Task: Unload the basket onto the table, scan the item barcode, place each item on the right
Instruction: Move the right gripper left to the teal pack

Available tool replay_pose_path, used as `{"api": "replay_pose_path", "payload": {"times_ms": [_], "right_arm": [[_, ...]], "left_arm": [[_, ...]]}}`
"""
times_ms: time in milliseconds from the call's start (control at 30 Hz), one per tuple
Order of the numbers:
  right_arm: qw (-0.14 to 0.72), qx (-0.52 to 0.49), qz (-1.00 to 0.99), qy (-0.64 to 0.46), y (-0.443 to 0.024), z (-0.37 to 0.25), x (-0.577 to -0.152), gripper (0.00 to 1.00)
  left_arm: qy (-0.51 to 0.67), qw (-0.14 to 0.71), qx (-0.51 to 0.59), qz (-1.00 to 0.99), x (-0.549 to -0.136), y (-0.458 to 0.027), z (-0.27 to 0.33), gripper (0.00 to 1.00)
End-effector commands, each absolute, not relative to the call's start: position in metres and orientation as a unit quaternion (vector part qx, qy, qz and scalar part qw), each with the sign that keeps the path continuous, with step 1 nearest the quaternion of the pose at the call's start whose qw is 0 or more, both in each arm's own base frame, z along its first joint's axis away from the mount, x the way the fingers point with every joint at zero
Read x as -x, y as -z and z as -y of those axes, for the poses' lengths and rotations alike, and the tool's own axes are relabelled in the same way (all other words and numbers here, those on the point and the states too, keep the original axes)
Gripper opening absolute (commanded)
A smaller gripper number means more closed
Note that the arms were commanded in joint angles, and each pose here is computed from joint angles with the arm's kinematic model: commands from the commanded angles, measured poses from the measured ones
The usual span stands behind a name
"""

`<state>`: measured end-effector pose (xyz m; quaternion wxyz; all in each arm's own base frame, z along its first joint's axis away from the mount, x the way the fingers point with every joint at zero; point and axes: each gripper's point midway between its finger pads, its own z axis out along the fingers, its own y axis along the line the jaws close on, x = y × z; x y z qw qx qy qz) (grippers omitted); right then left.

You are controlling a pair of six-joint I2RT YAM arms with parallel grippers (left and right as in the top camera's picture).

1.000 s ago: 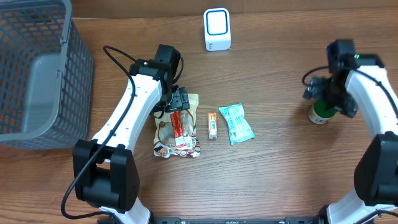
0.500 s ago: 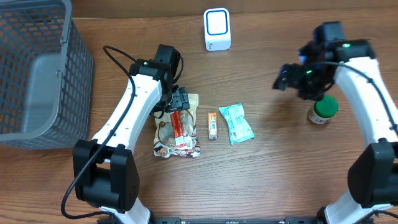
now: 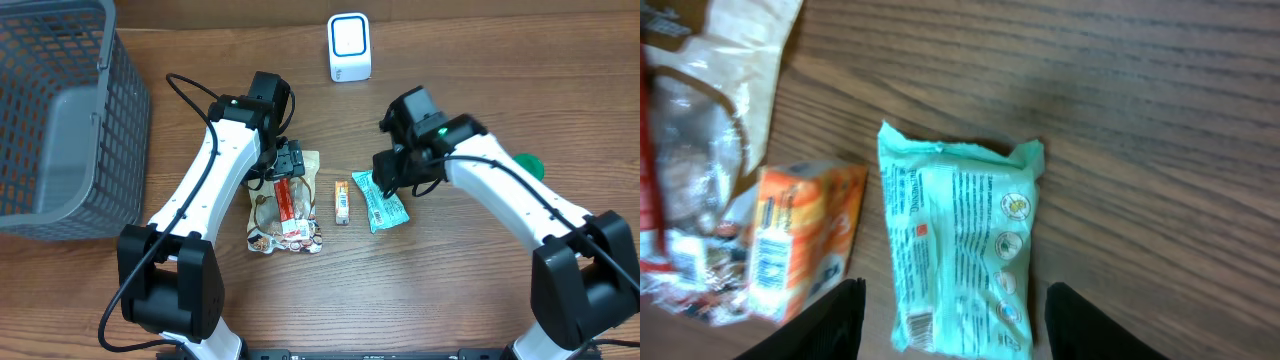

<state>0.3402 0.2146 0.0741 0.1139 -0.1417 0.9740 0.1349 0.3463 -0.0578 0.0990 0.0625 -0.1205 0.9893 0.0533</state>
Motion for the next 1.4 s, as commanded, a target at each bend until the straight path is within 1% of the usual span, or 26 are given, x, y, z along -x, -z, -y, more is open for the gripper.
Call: {"api": "replay_pose_path", "payload": {"times_ms": [0,400,433,467,500,533,600,633,667,733,900,933,1000,1033,1133,1367], "right_arm": [[0.126,0.150,-0.975,-0.103,-0.062,-0.210,-0.339,0.59],[0.141,0.154,-0.973,-0.102,-0.026,-0.207,-0.330,0.59],[0.143,0.153,-0.973,-0.094,-0.023,-0.204,-0.330,0.58],[0.148,0.150,-0.975,-0.077,-0.020,-0.197,-0.331,0.55],[0.153,0.140,-0.977,-0.055,-0.017,-0.189,-0.333,0.53],[0.161,0.112,-0.980,-0.022,-0.014,-0.176,-0.336,0.54],[0.167,0.083,-0.982,0.010,-0.012,-0.162,-0.337,0.54],[0.169,0.073,-0.983,0.021,-0.012,-0.157,-0.338,0.55],[0.170,0.059,-0.983,0.034,-0.013,-0.151,-0.338,0.59],[0.172,0.035,-0.983,0.057,-0.013,-0.139,-0.339,0.59],[0.164,-0.043,-0.982,0.077,-0.013,-0.111,-0.340,0.59],[0.163,-0.053,-0.982,0.074,-0.013,-0.108,-0.341,0.61],[0.160,-0.057,-0.984,0.062,-0.014,-0.108,-0.344,0.67],[0.159,-0.055,-0.984,0.058,-0.017,-0.109,-0.346,0.68],[0.164,-0.042,-0.984,0.058,-0.030,-0.110,-0.354,0.70],[0.175,-0.035,-0.983,0.038,-0.085,-0.121,-0.367,0.70]], "left_arm": [[-0.053,0.074,0.128,-0.988,-0.349,-0.106,0.057,1.00],[-0.054,0.074,0.128,-0.988,-0.349,-0.106,0.057,1.00],[-0.053,0.074,0.128,-0.988,-0.349,-0.106,0.057,1.00],[-0.053,0.074,0.128,-0.988,-0.349,-0.106,0.057,1.00],[-0.053,0.074,0.128,-0.988,-0.349,-0.106,0.057,1.00],[-0.054,0.074,0.128,-0.988,-0.349,-0.106,0.057,1.00],[-0.053,0.074,0.128,-0.988,-0.349,-0.106,0.057,1.00],[-0.053,0.074,0.128,-0.988,-0.349,-0.106,0.057,1.00],[-0.053,0.074,0.128,-0.988,-0.349,-0.106,0.057,1.00],[-0.053,0.074,0.128,-0.988,-0.349,-0.106,0.057,1.00],[-0.053,0.074,0.128,-0.988,-0.349,-0.106,0.057,1.00],[-0.053,0.074,0.128,-0.988,-0.349,-0.106,0.057,1.00],[-0.053,0.074,0.128,-0.988,-0.349,-0.106,0.057,1.00],[-0.053,0.074,0.128,-0.988,-0.349,-0.106,0.057,1.00],[-0.053,0.074,0.128,-0.988,-0.349,-0.106,0.057,1.00],[-0.053,0.074,0.128,-0.988,-0.349,-0.106,0.057,1.00]]}}
